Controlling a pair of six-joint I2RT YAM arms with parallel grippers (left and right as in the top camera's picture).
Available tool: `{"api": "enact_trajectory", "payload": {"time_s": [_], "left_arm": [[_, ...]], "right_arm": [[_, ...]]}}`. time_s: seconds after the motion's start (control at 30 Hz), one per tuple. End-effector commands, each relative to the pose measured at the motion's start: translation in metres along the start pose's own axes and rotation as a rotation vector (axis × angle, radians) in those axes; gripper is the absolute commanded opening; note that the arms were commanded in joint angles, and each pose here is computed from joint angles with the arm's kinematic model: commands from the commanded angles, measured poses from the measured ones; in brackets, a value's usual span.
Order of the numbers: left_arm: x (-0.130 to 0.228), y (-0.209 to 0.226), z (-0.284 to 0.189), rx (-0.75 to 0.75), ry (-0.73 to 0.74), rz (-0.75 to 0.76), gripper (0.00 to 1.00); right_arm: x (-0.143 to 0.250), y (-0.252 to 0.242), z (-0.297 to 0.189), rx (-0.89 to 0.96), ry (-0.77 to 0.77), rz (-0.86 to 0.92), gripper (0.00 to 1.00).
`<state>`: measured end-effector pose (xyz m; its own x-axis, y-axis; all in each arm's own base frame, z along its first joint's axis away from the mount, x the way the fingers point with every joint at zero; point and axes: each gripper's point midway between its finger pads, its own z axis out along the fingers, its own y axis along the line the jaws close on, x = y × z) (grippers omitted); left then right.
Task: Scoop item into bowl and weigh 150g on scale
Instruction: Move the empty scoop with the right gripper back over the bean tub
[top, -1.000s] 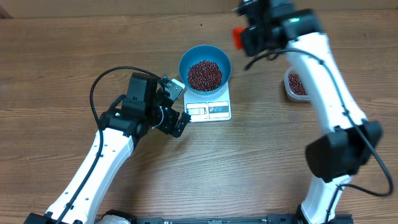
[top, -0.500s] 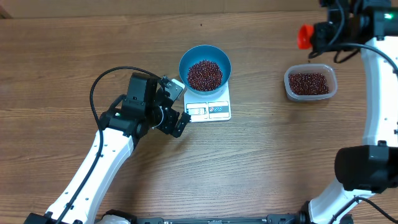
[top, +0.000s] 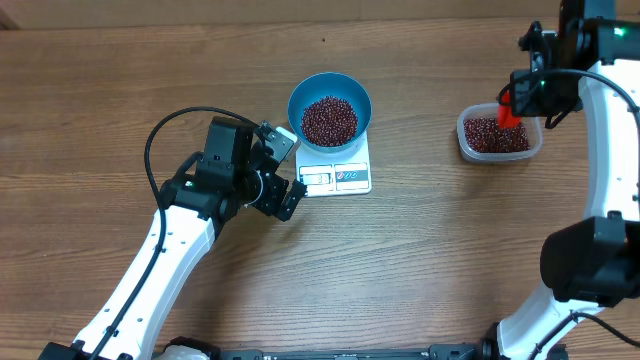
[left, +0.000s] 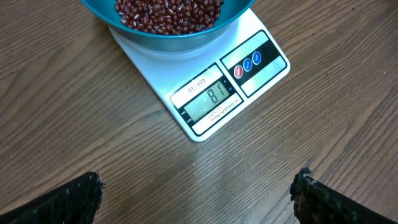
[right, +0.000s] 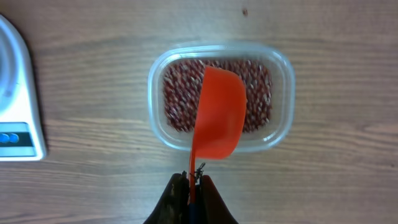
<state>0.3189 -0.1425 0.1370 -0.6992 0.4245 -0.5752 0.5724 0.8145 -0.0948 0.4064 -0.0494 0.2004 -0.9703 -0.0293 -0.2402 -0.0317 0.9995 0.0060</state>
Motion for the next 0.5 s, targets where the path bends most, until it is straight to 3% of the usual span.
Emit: {"api": "enact_trajectory", "payload": {"time_s": [0.0,0.23,0.47], "left_arm": [[0.002,0.0,0.002,0.003,0.007,-0.012,1.0],[0.002,0.0,0.002,0.003,0.008,-0.012,1.0],[0.002,0.0,0.002,0.003,0.008,-0.012,1.0]], "right_arm": [[0.006,-0.012,0.017,0.066,0.059,0.0,0.04],[0.018,-0.026,0.043,0.135,0.151,-0.004,0.04],[0.008,-0.032,0.066,0.151,0.147,0.001,0.04]]}}
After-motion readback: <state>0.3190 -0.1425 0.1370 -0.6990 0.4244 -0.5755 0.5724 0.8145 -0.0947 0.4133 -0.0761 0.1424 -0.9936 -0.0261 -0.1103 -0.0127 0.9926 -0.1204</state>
